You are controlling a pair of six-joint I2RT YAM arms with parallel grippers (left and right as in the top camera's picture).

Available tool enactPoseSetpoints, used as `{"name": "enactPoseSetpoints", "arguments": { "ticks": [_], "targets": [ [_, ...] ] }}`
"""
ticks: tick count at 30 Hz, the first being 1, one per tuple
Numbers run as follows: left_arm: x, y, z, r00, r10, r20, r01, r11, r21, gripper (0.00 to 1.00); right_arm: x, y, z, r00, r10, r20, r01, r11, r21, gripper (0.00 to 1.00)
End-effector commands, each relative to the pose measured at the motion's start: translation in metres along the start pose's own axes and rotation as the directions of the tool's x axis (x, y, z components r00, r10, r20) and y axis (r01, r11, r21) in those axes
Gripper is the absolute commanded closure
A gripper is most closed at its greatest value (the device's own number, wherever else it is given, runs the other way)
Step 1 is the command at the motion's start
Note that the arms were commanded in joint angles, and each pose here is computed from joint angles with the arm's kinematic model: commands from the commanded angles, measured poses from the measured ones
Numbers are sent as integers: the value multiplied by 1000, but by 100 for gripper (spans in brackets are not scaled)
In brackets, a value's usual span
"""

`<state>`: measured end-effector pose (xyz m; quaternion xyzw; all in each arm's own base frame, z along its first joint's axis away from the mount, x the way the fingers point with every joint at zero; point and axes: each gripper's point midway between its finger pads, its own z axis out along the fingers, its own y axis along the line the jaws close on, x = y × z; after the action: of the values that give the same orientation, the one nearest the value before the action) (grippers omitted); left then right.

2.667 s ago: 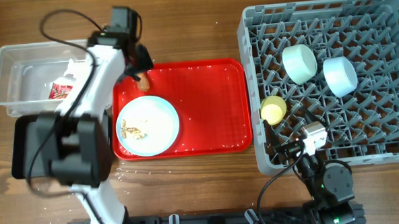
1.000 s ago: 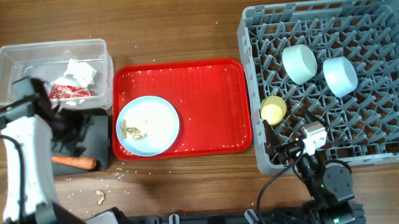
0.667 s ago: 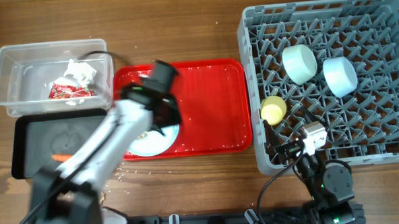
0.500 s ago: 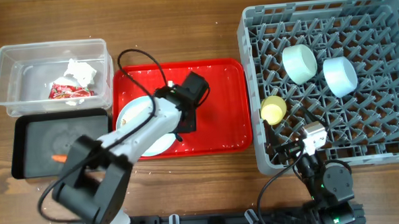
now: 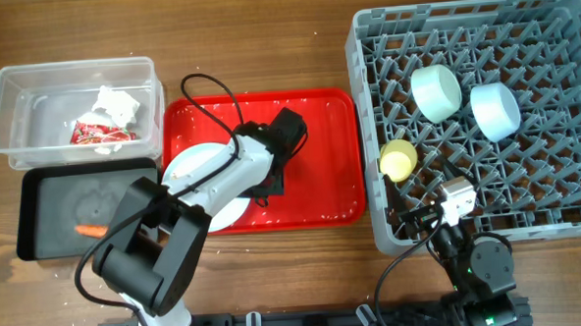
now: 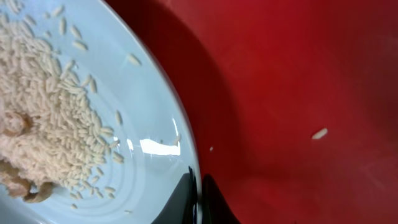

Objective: Sort waste into correct bins and load items into the dishwasher rack
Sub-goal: 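Grasp the rice plate with the left gripper, then tip the plate over the black tray to dump the rice, then carry the plate right and stand it upright in the dish rack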

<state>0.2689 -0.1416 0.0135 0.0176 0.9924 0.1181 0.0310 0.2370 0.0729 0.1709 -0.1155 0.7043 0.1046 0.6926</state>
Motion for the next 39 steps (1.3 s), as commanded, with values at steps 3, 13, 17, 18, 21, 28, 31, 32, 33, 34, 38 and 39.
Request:
{"name": "enactPoseSetpoints", "arguments": {
  "ticks": [3, 13, 17, 18, 21, 28, 31, 32, 33, 34, 38, 39],
  "targets": [
    [-22, 15, -85, 994, -51, 100, 44, 997, 64, 96, 0, 2, 0, 1000, -10, 3, 10, 1000, -12, 0],
    [-3, 91, -112, 974, -228, -6, 227, 966, 123, 96, 0, 2, 0, 1000, -10, 3, 10, 1000, -12, 0],
    [-4, 113, -106, 976, -202, -85, 217, 947, 238, 96, -1, 2, 0, 1000, -10, 3, 10, 1000, -12, 0],
    [-6, 120, -104, 974, -205, -94, 223, 935, 274, 96, 0, 2, 0, 1000, -10, 3, 10, 1000, -12, 0],
    [-14, 131, -105, 975, -199, -96, 221, 876, 429, 96, 0, 2, 0, 1000, -10, 3, 10, 1000, -12, 0],
    [-21, 171, -158, 944, -329, 23, 169, 543, 823, 96, -1, 2, 0, 1000, -10, 3, 10, 1000, -12, 0],
    [-11, 204, -168, 900, -433, 52, 186, 489, 852, 96, -1, 2, 0, 1000, -10, 3, 10, 1000, -12, 0],
    [-8, 212, -170, 886, -461, 50, 197, 472, 859, 96, 0, 2, 0, 1000, -10, 3, 10, 1000, -12, 0],
    [-6, 220, -171, 865, -499, 48, 206, 441, 874, 96, -1, 2, 0, 1000, -10, 3, 10, 1000, -12, 0],
    [-4, 229, -170, 837, -545, 43, 213, 398, 892, 96, -1, 2, 0, 1000, -10, 3, 10, 1000, -12, 0],
    [6, 248, -165, 747, -663, 46, 164, 252, 954, 96, 0, 2, 0, 1000, -10, 3, 10, 1000, -12, 0],
    [9, 250, -167, 731, -680, 57, 144, 235, 961, 96, -1, 2, 0, 1000, -10, 3, 10, 1000, -12, 0]
  ]
}}
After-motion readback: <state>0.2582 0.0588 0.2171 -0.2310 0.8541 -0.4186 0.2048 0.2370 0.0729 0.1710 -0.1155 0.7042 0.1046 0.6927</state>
